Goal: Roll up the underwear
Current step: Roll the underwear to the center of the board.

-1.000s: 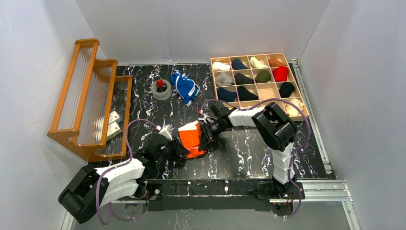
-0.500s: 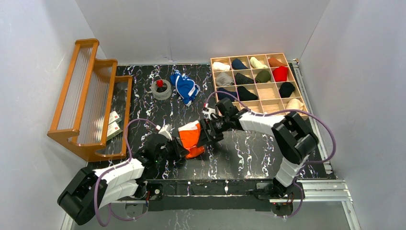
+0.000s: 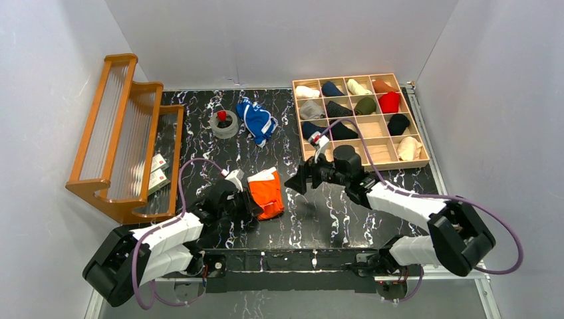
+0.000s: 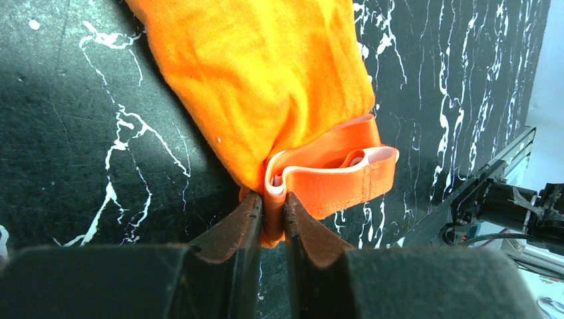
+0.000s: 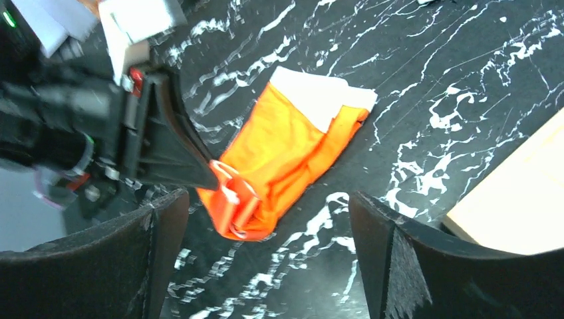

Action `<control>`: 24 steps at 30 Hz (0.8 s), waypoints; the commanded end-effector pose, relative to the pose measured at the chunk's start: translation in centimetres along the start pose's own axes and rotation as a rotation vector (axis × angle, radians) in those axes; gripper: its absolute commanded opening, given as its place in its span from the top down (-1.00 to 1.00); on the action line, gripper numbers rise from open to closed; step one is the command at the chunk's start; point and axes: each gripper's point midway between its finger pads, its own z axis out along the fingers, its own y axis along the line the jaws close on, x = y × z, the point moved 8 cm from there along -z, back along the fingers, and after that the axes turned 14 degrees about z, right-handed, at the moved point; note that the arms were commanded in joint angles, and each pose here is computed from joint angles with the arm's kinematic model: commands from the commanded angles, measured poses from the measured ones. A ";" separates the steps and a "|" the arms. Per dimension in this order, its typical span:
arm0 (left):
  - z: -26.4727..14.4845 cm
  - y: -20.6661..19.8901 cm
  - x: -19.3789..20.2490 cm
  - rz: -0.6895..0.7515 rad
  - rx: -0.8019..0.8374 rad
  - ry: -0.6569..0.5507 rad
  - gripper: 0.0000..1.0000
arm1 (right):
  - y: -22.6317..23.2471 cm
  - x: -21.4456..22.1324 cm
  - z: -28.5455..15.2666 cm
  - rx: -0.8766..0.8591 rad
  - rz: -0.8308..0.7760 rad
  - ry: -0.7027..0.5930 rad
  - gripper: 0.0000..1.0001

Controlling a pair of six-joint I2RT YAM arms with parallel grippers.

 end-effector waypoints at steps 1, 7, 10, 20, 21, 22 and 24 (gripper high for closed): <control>-0.4 0.9 1.0 0.021 -0.091 0.120 0.72 | 0.1 0.0 1.0 -0.199 -0.399 -0.095 -0.89; -0.4 1.1 1.0 0.022 -0.129 0.173 0.71 | 2.5 5.2 2.9 -0.262 -1.073 0.008 -0.36; -0.3 1.1 1.0 0.027 -0.131 0.194 0.71 | 3.0 7.4 3.2 -0.310 -1.209 0.036 -0.28; -0.2 0.9 0.8 0.040 -0.118 0.197 0.72 | 1.9 9.9 4.7 -0.289 -1.289 0.163 0.00; -0.2 0.8 0.8 0.043 -0.115 0.198 0.72 | 1.9 10.0 4.9 -0.291 -1.296 0.156 -0.02; -0.2 0.8 0.8 0.043 -0.114 0.200 0.72 | 1.8 10.0 5.0 -0.291 -1.302 0.155 -0.06; -0.1 0.8 0.8 0.044 -0.112 0.206 0.73 | 1.6 10.1 5.4 -0.288 -1.315 0.189 -0.13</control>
